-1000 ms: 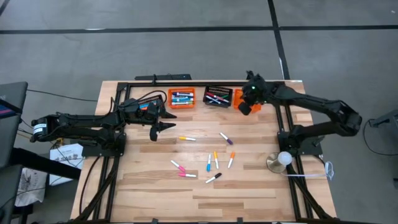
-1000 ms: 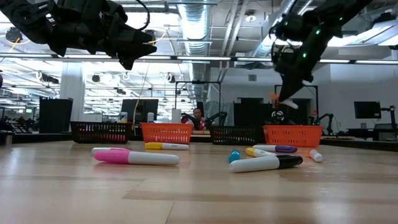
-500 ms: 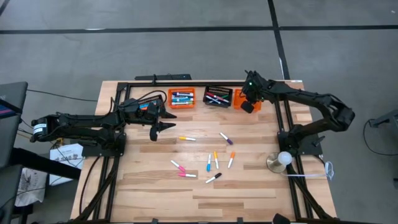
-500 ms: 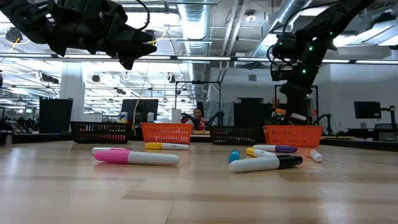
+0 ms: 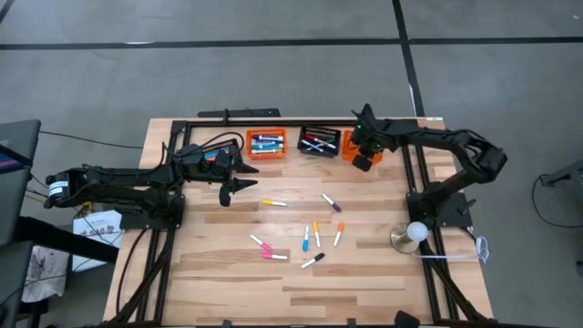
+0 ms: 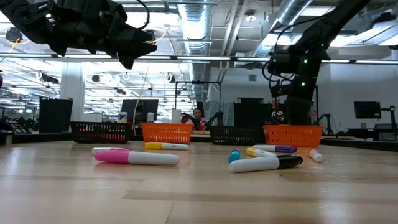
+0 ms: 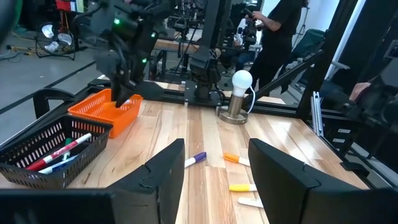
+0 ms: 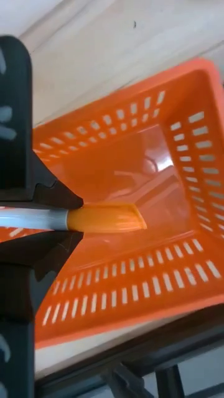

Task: Pick & Place Markers
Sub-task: Put the small orange highlighter pen into the right orange bin, then put the small purple highlighter pen into the right orange bin

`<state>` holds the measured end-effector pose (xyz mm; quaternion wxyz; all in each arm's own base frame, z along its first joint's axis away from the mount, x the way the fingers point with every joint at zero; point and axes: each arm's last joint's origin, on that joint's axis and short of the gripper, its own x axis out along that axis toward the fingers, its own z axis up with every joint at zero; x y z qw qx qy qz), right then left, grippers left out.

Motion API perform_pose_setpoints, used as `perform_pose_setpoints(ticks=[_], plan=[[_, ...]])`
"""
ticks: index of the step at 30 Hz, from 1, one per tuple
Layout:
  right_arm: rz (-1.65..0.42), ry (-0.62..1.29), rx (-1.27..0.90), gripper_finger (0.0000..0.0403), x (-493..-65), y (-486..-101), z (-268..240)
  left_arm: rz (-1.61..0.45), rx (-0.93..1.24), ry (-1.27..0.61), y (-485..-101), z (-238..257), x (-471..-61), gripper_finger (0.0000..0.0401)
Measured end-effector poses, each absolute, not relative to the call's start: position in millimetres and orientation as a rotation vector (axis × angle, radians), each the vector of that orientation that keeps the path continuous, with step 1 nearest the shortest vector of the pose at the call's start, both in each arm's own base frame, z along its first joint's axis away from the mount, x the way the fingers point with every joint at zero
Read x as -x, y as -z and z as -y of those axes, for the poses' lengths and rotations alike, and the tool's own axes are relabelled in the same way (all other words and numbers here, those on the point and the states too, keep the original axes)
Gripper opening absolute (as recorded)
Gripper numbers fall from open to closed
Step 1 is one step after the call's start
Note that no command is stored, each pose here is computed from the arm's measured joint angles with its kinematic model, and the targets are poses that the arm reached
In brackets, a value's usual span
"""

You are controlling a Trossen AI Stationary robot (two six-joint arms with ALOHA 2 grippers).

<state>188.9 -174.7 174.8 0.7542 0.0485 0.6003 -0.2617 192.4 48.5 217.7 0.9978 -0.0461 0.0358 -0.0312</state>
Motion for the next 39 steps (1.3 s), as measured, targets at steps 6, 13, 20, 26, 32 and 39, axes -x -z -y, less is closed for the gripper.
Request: perform_pose_setpoints(ticks=[6, 13, 20, 26, 32, 39], plan=[[-1.318, 0.577, -0.116, 0.0047, -191, -170, 177, -0.069, 0.091, 0.063, -218, -49, -192, 0.0177], [-1.316, 0.577, -0.115, 0.0057, -191, -171, 177, -0.068, 0.091, 0.063, -218, -49, -192, 0.0177], [-1.316, 0.569, -0.11, 0.0085, -191, -171, 177, -0.068, 0.091, 0.063, -218, -49, -192, 0.0177], [-1.309, 0.566, -0.09, 0.0139, -192, -171, 178, -0.068, 0.091, 0.063, -218, -49, -192, 0.0177], [-1.242, 0.629, -0.129, 0.0169, -199, -187, 185, -0.068, 0.091, 0.063, -218, -49, -192, 0.0177], [-1.152, 0.587, -0.136, 0.016, -217, -224, 189, -0.068, 0.091, 0.063, -218, -49, -193, 0.0177]])
